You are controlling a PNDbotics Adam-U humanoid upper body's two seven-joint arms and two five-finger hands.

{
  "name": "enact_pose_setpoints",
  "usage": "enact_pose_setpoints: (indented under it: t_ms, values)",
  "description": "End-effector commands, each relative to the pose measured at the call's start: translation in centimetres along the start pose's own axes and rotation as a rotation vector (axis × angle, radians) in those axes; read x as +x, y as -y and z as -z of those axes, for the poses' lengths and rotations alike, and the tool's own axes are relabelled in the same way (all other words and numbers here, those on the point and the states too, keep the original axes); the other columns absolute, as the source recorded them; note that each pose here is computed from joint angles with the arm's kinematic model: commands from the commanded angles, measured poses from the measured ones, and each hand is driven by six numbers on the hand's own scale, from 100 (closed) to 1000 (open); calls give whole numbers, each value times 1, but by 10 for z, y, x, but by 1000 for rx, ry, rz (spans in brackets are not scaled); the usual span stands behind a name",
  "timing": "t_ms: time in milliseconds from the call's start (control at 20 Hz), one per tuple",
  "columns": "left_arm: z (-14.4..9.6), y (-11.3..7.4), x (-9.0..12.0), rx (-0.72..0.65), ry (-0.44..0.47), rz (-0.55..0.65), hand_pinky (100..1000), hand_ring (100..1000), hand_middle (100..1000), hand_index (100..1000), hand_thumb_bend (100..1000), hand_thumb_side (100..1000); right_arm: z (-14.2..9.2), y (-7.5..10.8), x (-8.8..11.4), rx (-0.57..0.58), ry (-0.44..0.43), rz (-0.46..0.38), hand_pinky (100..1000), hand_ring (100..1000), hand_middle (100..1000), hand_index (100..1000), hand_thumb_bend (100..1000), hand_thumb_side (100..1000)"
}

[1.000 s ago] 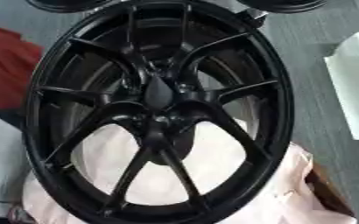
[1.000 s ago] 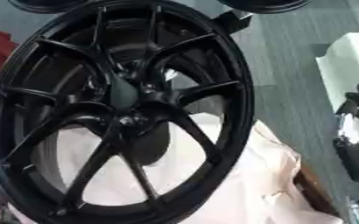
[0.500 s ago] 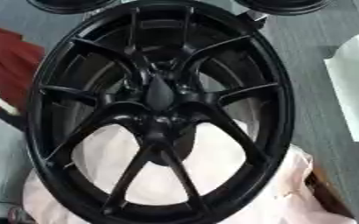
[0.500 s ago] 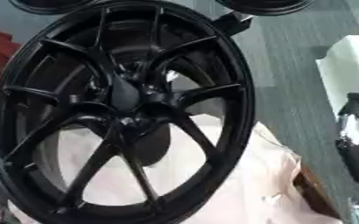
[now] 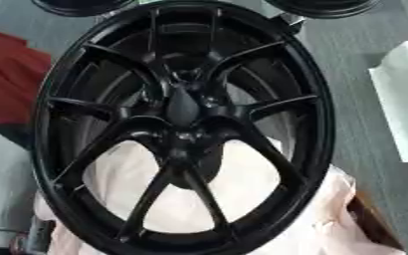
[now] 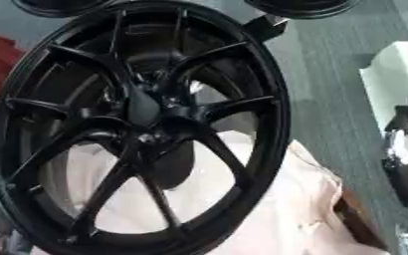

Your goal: Pull the pin out of the wheel hub.

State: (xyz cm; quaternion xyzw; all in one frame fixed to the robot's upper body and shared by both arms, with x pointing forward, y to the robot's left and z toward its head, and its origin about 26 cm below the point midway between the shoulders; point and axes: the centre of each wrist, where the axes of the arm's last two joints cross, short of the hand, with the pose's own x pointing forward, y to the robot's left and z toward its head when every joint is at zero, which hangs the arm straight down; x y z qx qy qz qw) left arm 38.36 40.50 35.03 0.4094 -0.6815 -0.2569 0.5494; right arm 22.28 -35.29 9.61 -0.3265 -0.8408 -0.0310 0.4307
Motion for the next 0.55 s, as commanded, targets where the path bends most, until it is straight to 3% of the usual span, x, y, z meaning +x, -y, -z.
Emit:
enact_pose_setpoints:
  t_ms: [50, 300, 550]
  values:
    - [-12, -14, 32, 171, 202, -131, 742, 674, 578, 813, 100, 624, 3, 5, 3, 1, 26, -6, 772, 801, 699, 842, 100, 580]
    - [-36, 15, 68, 235, 445, -409, 723, 666, 571, 819, 100, 674, 4, 5, 3, 4, 43, 0, 772, 801, 700, 842, 100, 577]
    - [-64, 42, 86, 225, 550, -632, 719, 666, 572, 823, 100, 706, 5, 4, 4, 4, 61, 7, 772, 800, 699, 841, 100, 572]
